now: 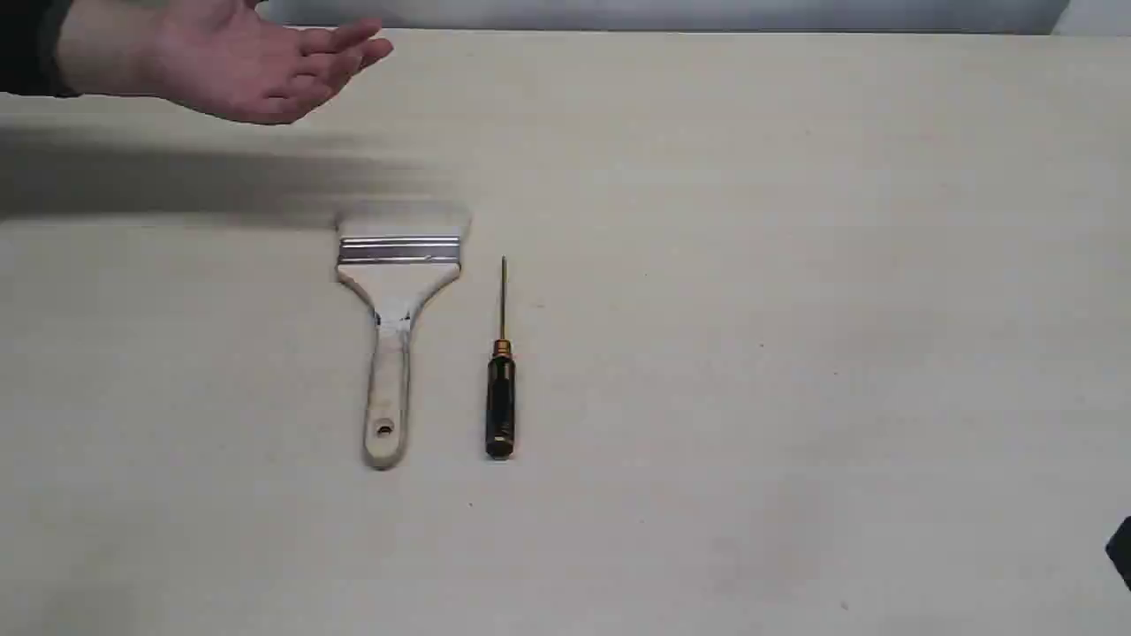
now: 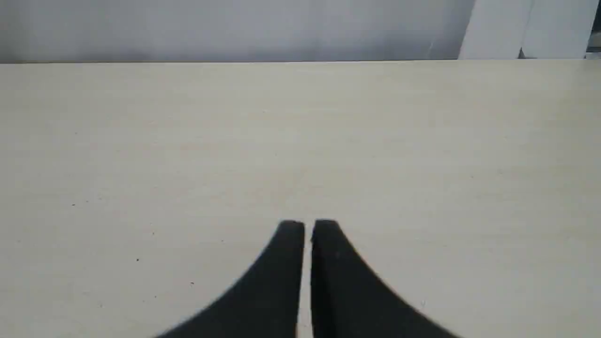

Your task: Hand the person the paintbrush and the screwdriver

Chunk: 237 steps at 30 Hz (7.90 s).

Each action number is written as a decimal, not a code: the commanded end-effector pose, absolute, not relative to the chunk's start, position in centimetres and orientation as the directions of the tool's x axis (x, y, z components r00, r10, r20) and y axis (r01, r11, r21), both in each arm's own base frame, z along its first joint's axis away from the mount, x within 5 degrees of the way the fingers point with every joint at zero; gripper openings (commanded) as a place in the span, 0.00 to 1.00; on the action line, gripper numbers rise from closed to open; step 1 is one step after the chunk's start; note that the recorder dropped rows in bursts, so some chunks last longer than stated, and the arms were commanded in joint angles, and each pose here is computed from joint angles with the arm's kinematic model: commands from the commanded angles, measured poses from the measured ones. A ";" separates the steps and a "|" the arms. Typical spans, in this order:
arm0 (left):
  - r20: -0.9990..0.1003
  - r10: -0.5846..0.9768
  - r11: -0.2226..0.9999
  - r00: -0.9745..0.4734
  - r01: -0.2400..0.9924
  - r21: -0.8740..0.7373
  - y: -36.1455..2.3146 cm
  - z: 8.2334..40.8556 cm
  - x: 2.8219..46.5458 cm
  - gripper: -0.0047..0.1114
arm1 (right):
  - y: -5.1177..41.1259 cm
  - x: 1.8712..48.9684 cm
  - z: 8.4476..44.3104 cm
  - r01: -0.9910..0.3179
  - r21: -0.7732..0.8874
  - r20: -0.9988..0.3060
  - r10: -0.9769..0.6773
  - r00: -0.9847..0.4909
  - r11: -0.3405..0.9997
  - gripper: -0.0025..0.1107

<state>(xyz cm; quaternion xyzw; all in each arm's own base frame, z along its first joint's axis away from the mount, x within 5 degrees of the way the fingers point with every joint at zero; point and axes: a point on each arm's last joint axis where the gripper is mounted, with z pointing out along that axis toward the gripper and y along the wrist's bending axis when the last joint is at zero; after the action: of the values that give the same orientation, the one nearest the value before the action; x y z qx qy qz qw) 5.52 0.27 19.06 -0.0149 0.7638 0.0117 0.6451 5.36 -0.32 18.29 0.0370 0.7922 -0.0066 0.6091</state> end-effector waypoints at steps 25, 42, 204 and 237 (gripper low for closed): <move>-0.987 -0.009 1.000 -0.161 -0.029 -0.004 0.2 19.1 5.5 0.04 | -0.3 5.6 21.6 0.058 -0.016 -0.992 -0.023 0.120 0.998 0.06; -0.987 -0.012 1.000 -0.163 -0.029 -0.008 0.2 19.0 5.5 0.04 | -0.9 5.1 23.4 -0.107 0.610 -0.726 0.608 0.320 0.785 0.06; -0.987 -0.011 1.000 -0.161 -0.029 -0.007 0.2 19.1 5.5 0.04 | 26.7 29.0 24.4 -0.531 0.161 -0.353 -0.454 -0.818 0.832 0.06; -0.987 -0.011 1.000 -0.161 -0.029 -0.006 0.2 19.1 5.5 0.04 | 40.1 39.9 22.8 -0.721 0.162 -0.881 -0.229 -0.413 0.674 0.06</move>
<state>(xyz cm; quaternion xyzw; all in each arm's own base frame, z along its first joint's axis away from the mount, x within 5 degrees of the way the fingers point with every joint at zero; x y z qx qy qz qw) 5.52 0.27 19.06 -0.0149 0.7638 0.0117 0.6451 39.49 39.92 23.38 -0.2947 0.8039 0.2762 0.4365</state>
